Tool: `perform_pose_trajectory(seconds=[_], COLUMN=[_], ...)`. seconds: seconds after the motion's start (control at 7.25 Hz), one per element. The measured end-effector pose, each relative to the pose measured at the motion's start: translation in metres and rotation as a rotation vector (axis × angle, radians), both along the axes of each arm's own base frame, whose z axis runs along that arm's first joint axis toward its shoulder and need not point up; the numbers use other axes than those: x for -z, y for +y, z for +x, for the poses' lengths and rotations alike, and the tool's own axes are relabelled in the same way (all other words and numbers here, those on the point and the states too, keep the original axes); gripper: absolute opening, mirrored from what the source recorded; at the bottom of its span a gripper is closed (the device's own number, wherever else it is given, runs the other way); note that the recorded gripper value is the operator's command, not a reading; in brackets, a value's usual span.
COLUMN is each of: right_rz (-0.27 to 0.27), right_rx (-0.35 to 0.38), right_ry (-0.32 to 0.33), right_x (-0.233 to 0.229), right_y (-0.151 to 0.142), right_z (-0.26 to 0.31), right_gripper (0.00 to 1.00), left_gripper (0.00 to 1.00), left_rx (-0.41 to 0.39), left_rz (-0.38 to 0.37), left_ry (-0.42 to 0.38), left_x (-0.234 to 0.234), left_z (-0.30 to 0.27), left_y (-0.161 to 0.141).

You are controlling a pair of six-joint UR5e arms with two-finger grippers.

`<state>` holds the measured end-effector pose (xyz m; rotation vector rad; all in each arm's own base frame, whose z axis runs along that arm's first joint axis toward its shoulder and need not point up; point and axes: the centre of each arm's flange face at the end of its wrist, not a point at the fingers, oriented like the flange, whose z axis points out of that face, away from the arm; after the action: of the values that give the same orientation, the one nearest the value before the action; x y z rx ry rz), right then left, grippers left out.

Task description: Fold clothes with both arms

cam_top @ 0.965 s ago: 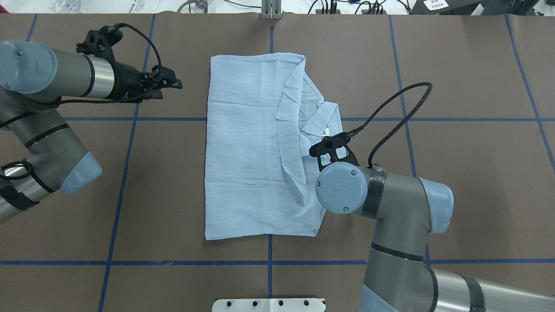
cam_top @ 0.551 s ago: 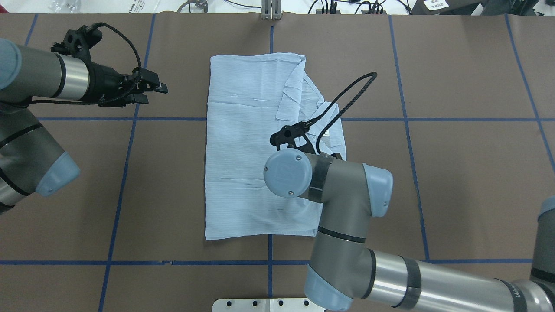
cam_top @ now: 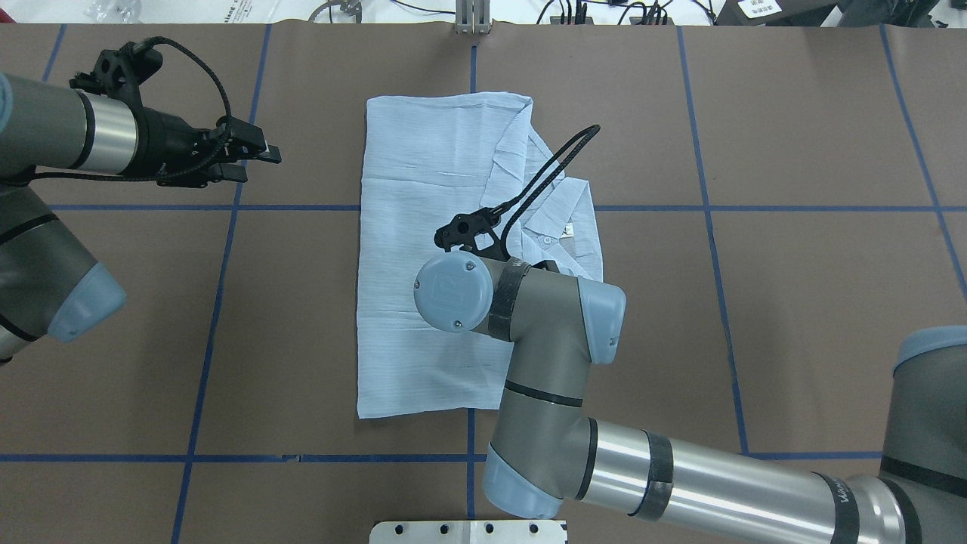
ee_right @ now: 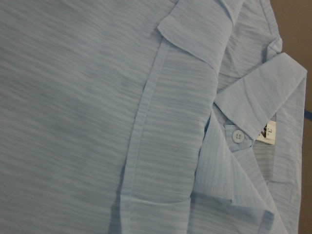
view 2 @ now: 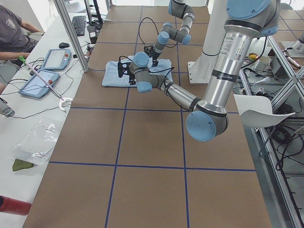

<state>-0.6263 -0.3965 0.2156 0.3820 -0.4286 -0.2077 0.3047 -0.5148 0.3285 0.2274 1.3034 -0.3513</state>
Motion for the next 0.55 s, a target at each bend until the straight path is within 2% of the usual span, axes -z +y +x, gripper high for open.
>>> perform_pose_trajectory(seconds=[0.55], right_rz=[-0.039], right_rx=[0.023], right_ry=[0.021], right_x=[-0.019], right_y=[0.005], right_z=[0.002], right_gripper=[1.00], left_gripper=[0.71], left_rx=[0.000], left_rz=[-0.003], left_ry=[0.005], left_x=[0.003], left_z=[0.001], left_y=[0.000])
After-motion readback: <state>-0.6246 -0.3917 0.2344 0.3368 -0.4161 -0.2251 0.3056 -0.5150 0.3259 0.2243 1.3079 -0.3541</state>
